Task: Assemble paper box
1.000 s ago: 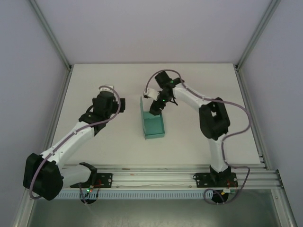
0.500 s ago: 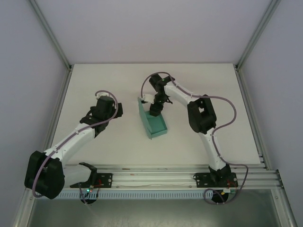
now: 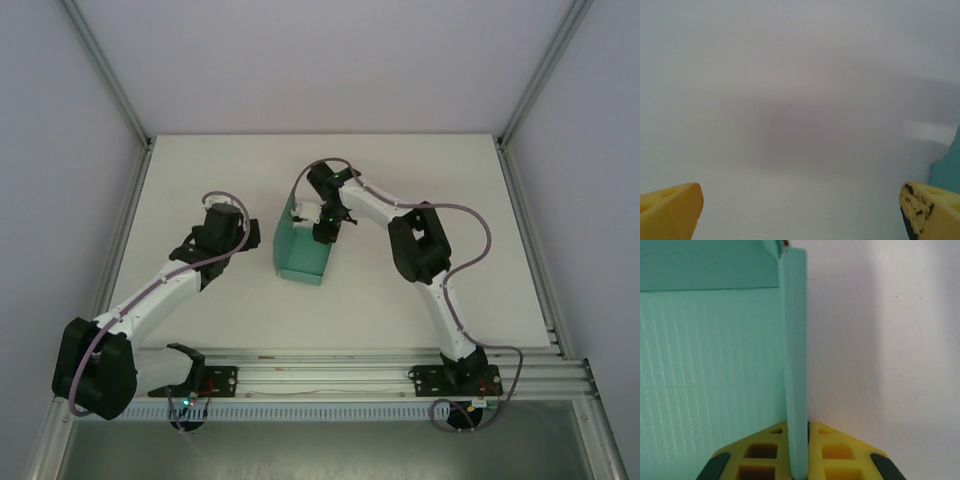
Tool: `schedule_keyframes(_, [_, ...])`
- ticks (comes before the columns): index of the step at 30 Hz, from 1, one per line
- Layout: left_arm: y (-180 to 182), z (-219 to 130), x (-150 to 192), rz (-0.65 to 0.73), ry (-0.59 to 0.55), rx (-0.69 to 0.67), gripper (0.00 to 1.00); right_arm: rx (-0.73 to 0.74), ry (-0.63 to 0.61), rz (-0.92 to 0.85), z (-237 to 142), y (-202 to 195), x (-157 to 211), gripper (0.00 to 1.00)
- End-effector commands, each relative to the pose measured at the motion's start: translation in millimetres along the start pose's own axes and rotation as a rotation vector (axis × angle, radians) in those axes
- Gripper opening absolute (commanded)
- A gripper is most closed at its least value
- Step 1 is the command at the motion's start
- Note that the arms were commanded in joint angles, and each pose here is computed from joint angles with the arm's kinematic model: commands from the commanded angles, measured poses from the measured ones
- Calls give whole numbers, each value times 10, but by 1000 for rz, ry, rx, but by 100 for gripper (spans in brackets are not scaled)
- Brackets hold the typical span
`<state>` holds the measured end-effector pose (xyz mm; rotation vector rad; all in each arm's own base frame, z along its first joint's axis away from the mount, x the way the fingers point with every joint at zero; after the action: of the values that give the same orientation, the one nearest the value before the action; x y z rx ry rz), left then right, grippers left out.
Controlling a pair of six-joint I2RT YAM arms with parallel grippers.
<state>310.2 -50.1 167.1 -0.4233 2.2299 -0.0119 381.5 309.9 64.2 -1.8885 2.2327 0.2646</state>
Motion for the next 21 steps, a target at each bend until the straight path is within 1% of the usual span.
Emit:
schedule_keyframes(1, [99, -12, 40, -19, 8, -39, 100, 127, 112, 167, 191, -81, 164, 0])
schedule_keyframes(3, [117, -15, 41, -22, 6, -50, 100, 187, 151, 246, 200, -90, 238, 0])
schedule_keyframes(9, [159, -26, 52, -40, 0, -71, 100, 480, 290, 470, 192, -97, 591, 0])
schedule_keyframes(11, [167, -26, 53, -43, -3, -75, 100, 500, 318, 511, 235, -9, 675, 0])
schedule_keyframes(12, [167, -26, 52, -43, -3, -76, 100, 495, 360, 523, 258, 46, 737, 0])
schedule_keyframes(14, [169, -32, 39, -43, -3, -80, 100, 558, 415, 560, 252, 58, 836, 0])
schedule_keyframes(17, [167, -34, 24, -44, -4, -85, 100, 554, 451, 589, 269, 137, 909, 0])
schedule_keyframes(18, [171, -36, 21, -47, -4, -90, 100, 589, 452, 598, 251, 124, 923, 0])
schedule_keyframes(19, [167, -39, 14, -45, -3, -89, 100, 585, 446, 606, 255, 136, 931, 0])
schedule_keyframes(20, [159, -42, 14, -44, -1, -84, 100, 561, 433, 613, 260, 161, 919, 2])
schedule_keyframes(21, [155, -45, 9, -47, -1, -79, 100, 549, 391, 625, 253, 165, 871, 7])
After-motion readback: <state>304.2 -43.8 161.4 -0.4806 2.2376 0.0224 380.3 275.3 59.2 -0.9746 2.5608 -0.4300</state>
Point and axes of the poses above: each hand's point on the last joint's axis, 136 mm out from that joint toward the fingers, its own z axis out along the fingers, its own y axis along the line the jaws close on, x = y × z, the point moved 4 cm from there along -z, back along the fingers, and after that the axes turned 8 degrees about -z, right-handed, at the moved point
